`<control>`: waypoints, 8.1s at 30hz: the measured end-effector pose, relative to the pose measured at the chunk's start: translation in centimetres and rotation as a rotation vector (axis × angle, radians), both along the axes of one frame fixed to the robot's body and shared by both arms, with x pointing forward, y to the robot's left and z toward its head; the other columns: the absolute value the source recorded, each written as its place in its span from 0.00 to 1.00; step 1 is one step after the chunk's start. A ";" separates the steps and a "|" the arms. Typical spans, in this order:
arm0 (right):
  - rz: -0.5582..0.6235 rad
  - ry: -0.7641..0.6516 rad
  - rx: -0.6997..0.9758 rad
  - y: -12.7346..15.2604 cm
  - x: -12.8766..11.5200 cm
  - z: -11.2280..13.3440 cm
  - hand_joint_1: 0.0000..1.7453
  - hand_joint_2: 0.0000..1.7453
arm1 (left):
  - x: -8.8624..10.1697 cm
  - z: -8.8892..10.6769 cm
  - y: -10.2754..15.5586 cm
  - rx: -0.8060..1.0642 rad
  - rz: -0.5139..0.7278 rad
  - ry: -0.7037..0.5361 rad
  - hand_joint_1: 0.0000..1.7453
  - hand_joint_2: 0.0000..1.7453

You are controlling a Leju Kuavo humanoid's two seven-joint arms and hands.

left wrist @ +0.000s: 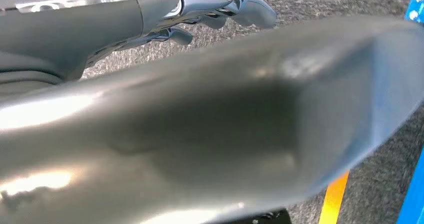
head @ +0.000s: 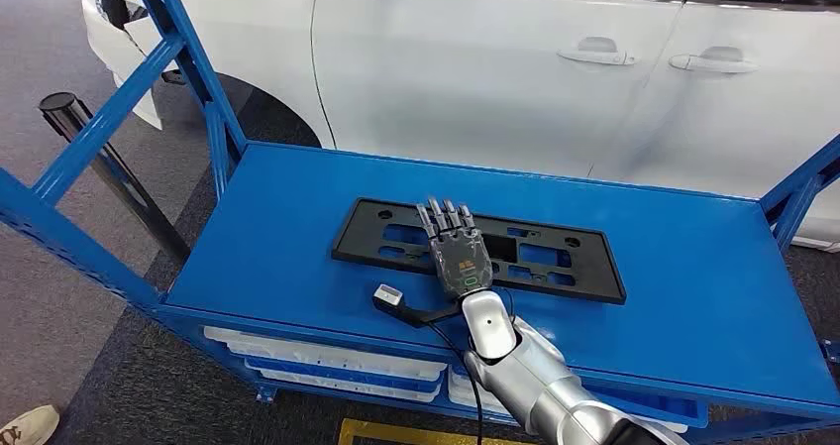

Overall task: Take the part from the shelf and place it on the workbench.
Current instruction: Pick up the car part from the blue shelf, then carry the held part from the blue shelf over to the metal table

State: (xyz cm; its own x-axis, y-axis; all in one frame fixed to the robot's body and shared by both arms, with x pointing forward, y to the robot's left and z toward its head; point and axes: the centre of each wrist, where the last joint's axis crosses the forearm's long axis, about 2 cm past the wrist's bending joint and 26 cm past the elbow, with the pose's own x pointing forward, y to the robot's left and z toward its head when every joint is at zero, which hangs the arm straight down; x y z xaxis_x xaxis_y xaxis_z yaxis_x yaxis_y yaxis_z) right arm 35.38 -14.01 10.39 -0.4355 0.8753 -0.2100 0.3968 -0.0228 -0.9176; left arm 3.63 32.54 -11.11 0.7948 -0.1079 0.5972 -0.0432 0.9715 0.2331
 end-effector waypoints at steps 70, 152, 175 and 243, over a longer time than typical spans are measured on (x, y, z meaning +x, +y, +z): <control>1.385 -0.168 1.607 -6.3 -9.0 21.4 1.00 1.00 | -0.3 0.0 0.3 -0.065 0.278 -0.190 0.00 1.00; 1.439 0.323 1.503 -6.2 -5.1 18.9 1.00 1.00 | 0.5 0.1 0.1 -0.003 0.224 -0.117 0.00 1.00; 1.417 0.386 1.400 -7.3 -4.9 18.5 1.00 1.00 | 0.3 0.0 0.1 0.003 0.221 -0.099 0.00 1.00; 1.424 0.545 1.290 -9.3 -5.1 17.4 1.00 1.00 | 0.8 0.0 -0.9 -0.026 0.113 -0.088 0.00 1.00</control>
State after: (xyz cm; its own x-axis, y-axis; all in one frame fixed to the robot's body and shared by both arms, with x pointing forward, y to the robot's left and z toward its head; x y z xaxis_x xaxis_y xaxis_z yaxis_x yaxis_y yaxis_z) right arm 30.31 -23.28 27.80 -0.6158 -0.5951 0.5164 -0.7463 0.6508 -0.1399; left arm 4.45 31.65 -11.07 0.7455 -0.0039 0.6665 -0.1722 0.9649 0.1984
